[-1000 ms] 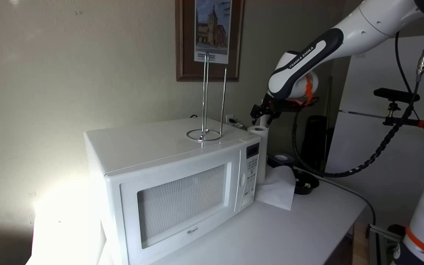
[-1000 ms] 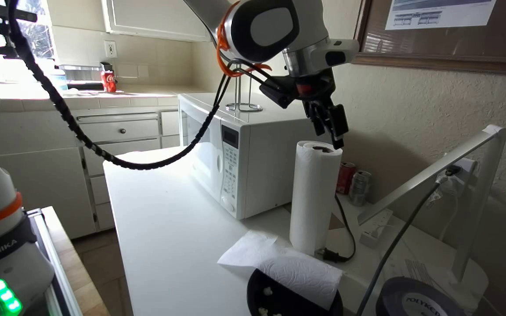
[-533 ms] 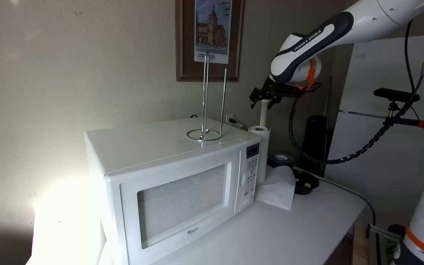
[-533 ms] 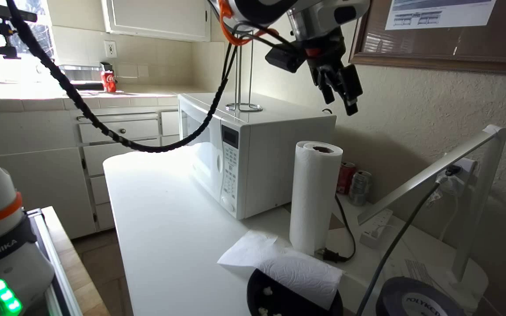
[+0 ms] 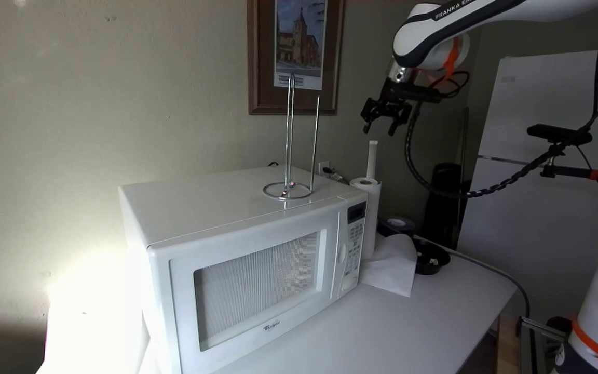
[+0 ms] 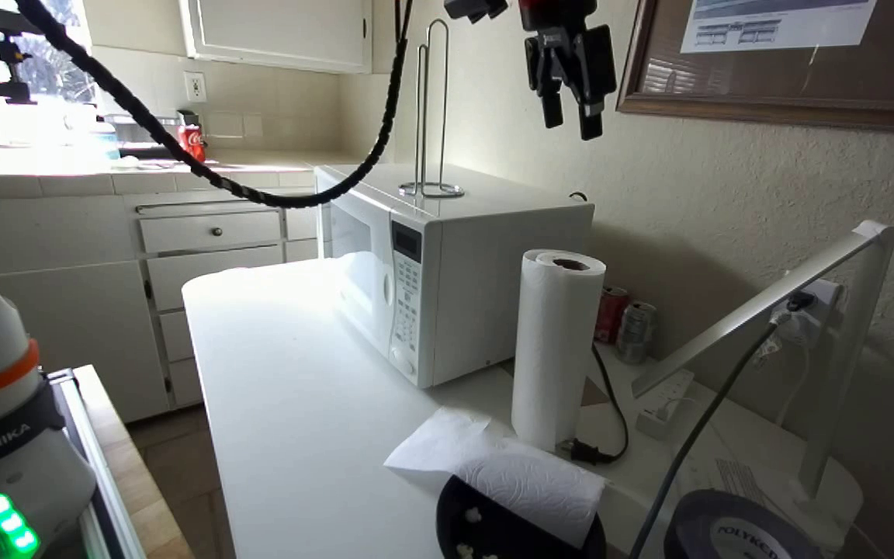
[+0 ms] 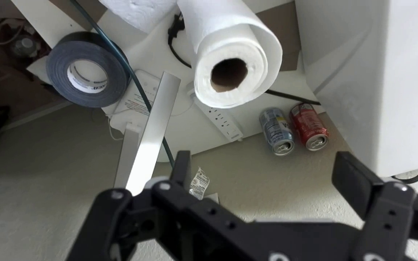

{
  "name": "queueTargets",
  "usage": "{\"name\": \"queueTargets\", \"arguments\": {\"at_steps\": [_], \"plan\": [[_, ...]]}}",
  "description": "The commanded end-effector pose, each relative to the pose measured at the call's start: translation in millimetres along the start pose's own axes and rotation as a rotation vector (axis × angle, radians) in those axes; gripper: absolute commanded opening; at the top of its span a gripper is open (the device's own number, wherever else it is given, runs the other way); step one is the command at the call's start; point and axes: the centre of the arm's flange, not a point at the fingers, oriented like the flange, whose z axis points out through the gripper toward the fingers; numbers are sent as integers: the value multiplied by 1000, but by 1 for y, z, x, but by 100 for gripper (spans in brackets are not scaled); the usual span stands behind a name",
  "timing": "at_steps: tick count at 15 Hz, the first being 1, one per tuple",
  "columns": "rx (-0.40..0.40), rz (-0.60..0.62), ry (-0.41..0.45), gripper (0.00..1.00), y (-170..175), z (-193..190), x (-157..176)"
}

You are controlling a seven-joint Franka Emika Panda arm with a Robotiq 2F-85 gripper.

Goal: Remove the paper towel roll from the silver stand.

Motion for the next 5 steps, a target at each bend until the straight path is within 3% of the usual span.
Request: {"name": "queueTargets", "arguments": {"at_steps": [1, 5], "plan": [[-3, -4, -7, 100, -1, -5, 0], [-7, -11, -9, 100, -2, -9, -2]]}}
